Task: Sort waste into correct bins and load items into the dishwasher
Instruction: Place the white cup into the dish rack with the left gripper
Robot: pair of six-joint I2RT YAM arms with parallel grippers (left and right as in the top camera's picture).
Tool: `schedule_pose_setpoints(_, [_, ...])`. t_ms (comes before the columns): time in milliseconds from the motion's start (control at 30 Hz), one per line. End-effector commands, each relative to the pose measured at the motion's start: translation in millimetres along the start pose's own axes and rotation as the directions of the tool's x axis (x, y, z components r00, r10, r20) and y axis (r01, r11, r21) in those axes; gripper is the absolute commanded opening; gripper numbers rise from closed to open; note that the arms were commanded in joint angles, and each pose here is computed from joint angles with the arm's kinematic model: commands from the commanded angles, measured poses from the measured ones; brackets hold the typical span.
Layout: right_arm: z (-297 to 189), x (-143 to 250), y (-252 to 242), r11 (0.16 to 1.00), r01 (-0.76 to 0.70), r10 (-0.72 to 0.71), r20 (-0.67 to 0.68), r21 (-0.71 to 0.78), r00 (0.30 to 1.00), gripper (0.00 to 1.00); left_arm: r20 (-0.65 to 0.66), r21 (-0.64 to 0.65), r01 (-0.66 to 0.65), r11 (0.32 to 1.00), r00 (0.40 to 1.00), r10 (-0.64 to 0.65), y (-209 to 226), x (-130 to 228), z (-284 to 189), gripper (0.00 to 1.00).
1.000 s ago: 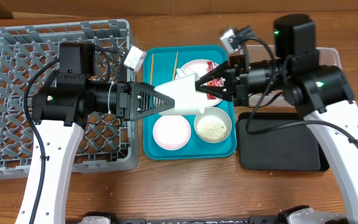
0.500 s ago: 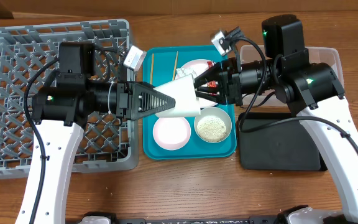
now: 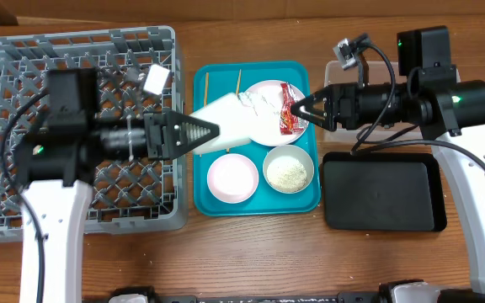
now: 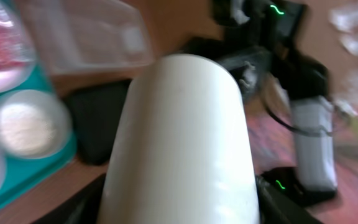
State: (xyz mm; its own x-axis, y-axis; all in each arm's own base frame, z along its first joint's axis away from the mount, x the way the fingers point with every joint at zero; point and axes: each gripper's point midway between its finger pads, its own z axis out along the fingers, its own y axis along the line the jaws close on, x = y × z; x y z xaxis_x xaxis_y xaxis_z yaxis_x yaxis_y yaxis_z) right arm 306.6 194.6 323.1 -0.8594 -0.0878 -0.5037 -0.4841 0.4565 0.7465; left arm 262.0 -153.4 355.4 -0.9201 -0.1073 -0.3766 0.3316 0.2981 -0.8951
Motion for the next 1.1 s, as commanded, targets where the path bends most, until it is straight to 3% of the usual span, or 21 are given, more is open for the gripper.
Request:
schedule_pose_setpoints(0, [-8.8, 11.5, -15.0, 0.986, -0.036, 0.038, -0.01, 0.162, 0.999, 0.7, 0.241, -0.502, 0.165, 0.849, 0.969, -0.046, 62.3, -2.3, -58.0, 0.52])
schedule_pose_setpoints(67, [-10.7, 20.5, -23.9, 0.974, -0.07, 0.079, -0.031, 0.215, 0.996, 0.72, 0.314, -0.633, 0.266, 0.727, 0.947, -0.073, 84.6, 10.1, -87.7, 0.51])
schedule_pose_setpoints(167, [-14.4, 32.6, -35.0, 0.952, -0.107, 0.129, -0.057, 0.286, 0.99, 0.74, 0.412, -0.769, 0.422, 0.48, 0.901, -0.133, 115.6, 37.7, -132.7, 0.49])
schedule_pose_setpoints(300, [-16.8, 40.3, -40.1, 0.938, -0.127, 0.159, -0.073, 0.322, 0.985, 0.75, 0.487, -0.841, 0.51, 0.178, 0.859, -0.158, 136.9, 67.7, -178.2, 0.49])
schedule_pose_setpoints(400, [-16.9, 40.9, -40.0, 0.938, -0.129, 0.161, -0.075, 0.322, 0.984, 0.76, 0.536, -0.839, 0.544, 0.013, 0.831, -0.149, 145.8, 79.9, -201.4, 0.49])
schedule_pose_setpoints(667, [-16.8, 41.0, -40.1, 0.938, -0.13, 0.162, -0.075, 0.323, 0.984, 0.76, 0.525, -0.843, 0.534, -0.064, 0.791, -0.316, 200.2, 111.2, -183.7, 0.48])
schedule_pose_setpoints(900, [-16.7, 40.3, -40.1, 0.938, -0.128, 0.16, -0.074, 0.322, 0.984, 0.77, 0.507, -0.822, 0.565, 0.067, 0.781, -0.364, 247.7, 99.8, -149.3, 0.46])
schedule_pose_setpoints(1067, [-16.8, 40.9, -40.1, 0.938, -0.13, 0.162, -0.075, 0.323, 0.984, 0.77, 0.498, -0.821, 0.565, 0.081, 0.778, -0.384, 254.0, 97.3, -144.2, 0.48])
